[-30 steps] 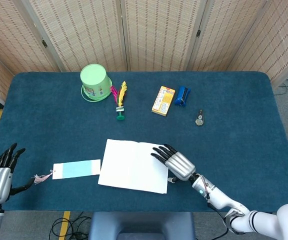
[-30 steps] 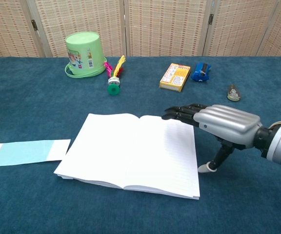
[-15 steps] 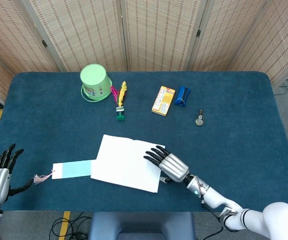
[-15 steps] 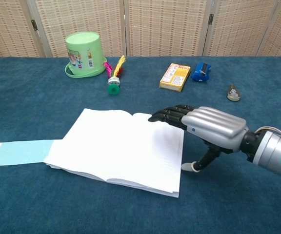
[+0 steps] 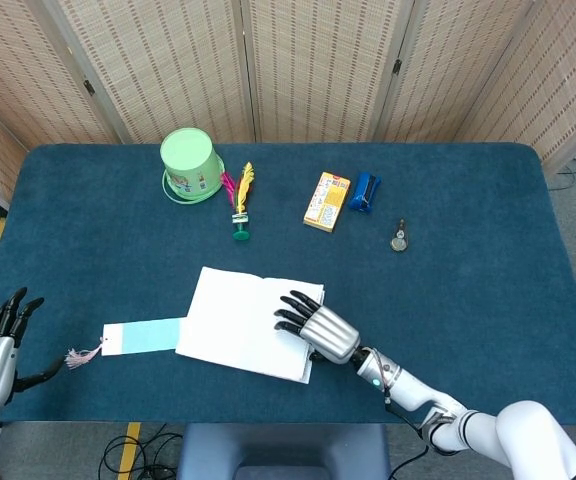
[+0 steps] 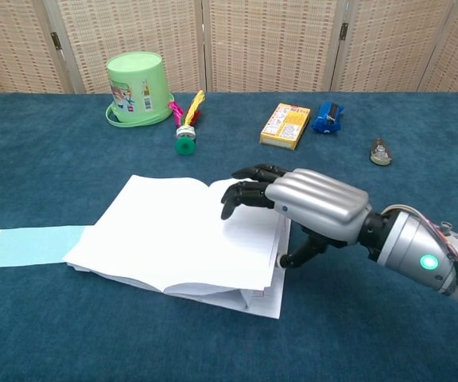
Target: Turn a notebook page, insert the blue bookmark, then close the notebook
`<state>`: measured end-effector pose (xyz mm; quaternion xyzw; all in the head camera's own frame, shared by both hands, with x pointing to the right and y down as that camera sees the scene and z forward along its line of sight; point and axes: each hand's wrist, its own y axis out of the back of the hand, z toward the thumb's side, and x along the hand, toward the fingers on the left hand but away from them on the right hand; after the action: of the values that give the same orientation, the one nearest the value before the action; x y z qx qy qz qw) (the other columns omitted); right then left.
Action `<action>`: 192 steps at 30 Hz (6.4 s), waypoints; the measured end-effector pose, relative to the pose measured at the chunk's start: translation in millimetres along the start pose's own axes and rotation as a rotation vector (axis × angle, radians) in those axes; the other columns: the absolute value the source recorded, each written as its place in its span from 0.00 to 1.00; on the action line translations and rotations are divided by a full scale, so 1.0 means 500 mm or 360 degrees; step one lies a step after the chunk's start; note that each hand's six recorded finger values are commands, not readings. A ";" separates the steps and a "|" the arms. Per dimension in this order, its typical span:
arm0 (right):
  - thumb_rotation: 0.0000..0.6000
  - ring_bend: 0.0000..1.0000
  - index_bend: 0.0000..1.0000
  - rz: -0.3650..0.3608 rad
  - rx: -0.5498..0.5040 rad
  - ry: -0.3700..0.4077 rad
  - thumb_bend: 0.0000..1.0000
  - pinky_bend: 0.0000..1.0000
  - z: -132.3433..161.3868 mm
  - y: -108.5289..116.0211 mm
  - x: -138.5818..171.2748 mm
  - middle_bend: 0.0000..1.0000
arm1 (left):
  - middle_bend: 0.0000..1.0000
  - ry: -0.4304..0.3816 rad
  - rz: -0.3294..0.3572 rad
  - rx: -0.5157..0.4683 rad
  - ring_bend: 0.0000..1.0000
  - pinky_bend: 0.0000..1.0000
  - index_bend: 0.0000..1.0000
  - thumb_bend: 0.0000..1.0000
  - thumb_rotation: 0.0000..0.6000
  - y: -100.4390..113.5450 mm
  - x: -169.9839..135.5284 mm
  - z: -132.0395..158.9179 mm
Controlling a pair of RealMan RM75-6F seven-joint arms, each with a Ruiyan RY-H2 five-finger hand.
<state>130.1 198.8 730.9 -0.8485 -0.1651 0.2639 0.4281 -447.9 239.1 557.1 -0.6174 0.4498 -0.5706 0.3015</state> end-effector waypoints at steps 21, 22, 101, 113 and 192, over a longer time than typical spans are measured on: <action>1.00 0.20 0.72 0.0037 0.0139 0.0088 0.48 0.08 -0.001 -0.017 0.010 0.40 | 0.04 -0.0001 0.0010 -0.0021 0.08 0.16 0.15 0.23 1.00 0.005 -0.006 -0.008; 1.00 0.21 0.73 0.0037 0.0153 0.0089 0.48 0.09 -0.005 -0.013 0.015 0.40 | 0.04 0.0000 0.0011 -0.0021 0.08 0.16 0.15 0.23 1.00 0.005 -0.006 -0.009; 1.00 0.00 0.00 -0.0052 0.0557 0.0268 0.09 0.00 0.007 0.187 -0.032 0.00 | 0.04 -0.0015 -0.0036 -0.0036 0.08 0.16 0.15 0.23 1.00 -0.001 -0.018 -0.003; 1.00 0.00 0.00 0.0144 0.0490 0.0151 0.09 0.00 -0.030 0.105 0.011 0.00 | 0.04 -0.0031 -0.0048 -0.0034 0.08 0.16 0.15 0.23 1.00 -0.004 -0.018 0.008; 1.00 0.17 0.00 0.0289 0.0367 0.0137 0.53 0.00 0.033 0.147 -0.014 0.47 | 0.04 0.0016 -0.0042 -0.0055 0.08 0.16 0.15 0.23 1.00 -0.001 -0.031 -0.022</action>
<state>118.6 163.3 665.1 -0.8157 -0.0378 0.2820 0.5037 -457.8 254.8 552.7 -0.6255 0.4529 -0.5698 0.2810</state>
